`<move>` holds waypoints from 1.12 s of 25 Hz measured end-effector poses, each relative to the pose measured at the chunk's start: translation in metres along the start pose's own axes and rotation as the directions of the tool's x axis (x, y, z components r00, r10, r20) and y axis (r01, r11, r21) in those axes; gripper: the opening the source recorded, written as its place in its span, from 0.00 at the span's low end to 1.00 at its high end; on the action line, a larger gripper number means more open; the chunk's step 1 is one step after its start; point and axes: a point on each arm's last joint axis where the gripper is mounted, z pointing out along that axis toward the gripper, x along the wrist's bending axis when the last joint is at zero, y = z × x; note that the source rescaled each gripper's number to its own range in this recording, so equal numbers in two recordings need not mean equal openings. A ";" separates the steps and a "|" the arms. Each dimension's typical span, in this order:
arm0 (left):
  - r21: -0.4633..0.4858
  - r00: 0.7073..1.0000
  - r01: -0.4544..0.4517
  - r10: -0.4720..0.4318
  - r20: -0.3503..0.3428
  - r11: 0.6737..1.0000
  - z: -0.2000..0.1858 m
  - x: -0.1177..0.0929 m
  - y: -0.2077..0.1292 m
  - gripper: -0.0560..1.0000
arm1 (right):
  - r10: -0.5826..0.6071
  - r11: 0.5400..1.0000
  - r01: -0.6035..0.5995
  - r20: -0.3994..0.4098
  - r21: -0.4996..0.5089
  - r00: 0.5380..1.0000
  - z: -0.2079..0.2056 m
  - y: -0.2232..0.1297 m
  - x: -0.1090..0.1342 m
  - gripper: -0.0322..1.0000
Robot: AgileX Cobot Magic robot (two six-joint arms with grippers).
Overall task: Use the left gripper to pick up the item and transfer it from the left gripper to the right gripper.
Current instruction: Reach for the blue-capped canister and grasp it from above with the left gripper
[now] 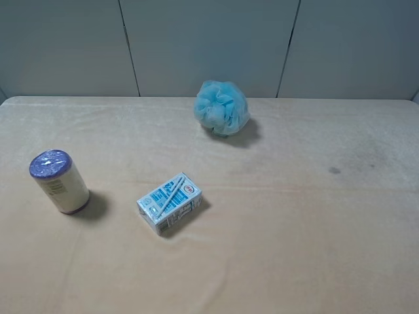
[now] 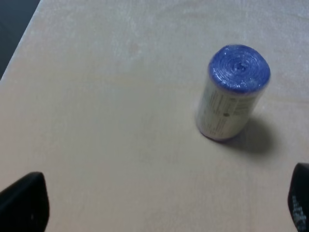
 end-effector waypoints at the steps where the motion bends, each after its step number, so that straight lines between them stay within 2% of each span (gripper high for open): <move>1: 0.000 1.000 0.000 0.000 0.000 1.000 0.000 0.000 0.000 0.99 | 0.000 1.000 0.000 0.000 0.000 1.000 0.000 0.000 0.000 1.00; 28: -0.005 1.000 -0.004 0.004 -0.007 1.000 -0.001 0.001 0.001 0.99 | 0.000 1.000 0.000 0.000 0.000 1.000 0.000 0.000 0.000 1.00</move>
